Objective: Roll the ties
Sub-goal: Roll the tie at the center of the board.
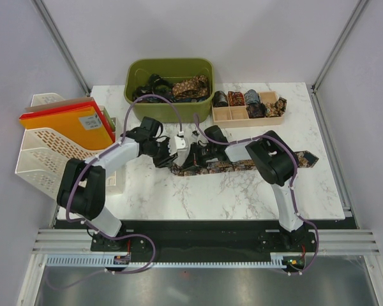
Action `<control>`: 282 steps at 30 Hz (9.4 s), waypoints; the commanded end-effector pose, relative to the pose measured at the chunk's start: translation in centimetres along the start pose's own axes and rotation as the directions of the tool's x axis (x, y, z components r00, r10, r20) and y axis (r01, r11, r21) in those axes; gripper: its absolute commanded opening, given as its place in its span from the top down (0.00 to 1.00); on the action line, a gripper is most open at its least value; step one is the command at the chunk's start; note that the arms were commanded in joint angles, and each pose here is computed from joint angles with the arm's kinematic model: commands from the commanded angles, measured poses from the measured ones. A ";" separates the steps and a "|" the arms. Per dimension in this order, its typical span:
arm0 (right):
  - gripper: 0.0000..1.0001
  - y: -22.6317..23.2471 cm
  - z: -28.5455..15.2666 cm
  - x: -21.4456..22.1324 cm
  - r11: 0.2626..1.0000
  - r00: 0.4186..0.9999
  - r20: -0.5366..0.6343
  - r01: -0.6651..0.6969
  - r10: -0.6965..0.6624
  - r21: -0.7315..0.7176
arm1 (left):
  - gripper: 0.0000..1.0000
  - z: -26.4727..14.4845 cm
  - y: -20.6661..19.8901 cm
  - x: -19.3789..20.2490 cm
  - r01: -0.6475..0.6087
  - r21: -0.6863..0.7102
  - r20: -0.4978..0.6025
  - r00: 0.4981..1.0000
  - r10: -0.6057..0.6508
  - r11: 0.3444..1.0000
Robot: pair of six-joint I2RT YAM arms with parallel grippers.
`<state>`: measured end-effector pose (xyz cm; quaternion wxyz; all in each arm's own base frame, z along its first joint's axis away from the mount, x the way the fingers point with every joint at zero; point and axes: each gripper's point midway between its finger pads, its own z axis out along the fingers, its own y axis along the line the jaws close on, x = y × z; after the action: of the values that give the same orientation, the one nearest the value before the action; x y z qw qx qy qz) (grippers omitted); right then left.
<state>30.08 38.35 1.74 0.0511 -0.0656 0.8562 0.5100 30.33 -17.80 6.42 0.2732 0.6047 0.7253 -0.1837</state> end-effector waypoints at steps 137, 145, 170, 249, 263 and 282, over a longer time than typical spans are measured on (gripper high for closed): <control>1.00 -2.8 -1.8 1.3 0.988 0.994 0.007 -0.110 0.110 0.105 | 0.55 7.6 -2.2 -5.3 -0.064 0.096 0.028 0.998 0.062 0.993; 0.95 -0.7 -2.6 1.0 0.996 0.996 -0.005 -0.086 0.086 0.039 | 0.58 8.2 -4.2 -0.8 -0.039 0.138 -0.089 0.995 0.051 0.990; 0.58 1.6 -6.2 -0.3 0.998 0.998 0.025 -0.054 0.054 0.020 | 0.59 8.8 -4.8 1.9 -0.029 0.170 -0.176 0.983 0.060 0.985; 1.00 -2.1 -3.2 -1.7 0.989 0.982 0.153 -0.122 0.108 0.084 | 0.34 7.0 0.7 -1.0 -0.325 0.096 0.069 0.945 0.320 0.941; 1.00 1.6 -4.7 -1.9 0.988 0.978 0.155 -0.149 0.141 0.041 | 0.56 7.3 -0.3 -0.1 -0.347 0.146 0.071 0.938 0.340 0.926; 1.00 -6.3 -3.1 -0.6 0.953 0.964 0.138 -0.247 0.225 0.175 | 0.25 3.3 2.6 -0.9 -0.283 0.052 0.131 0.953 0.275 0.958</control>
<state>31.49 34.13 1.48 0.0464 0.0497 0.8753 0.4789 33.01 -20.03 2.23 0.2933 0.7039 0.6140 -0.2039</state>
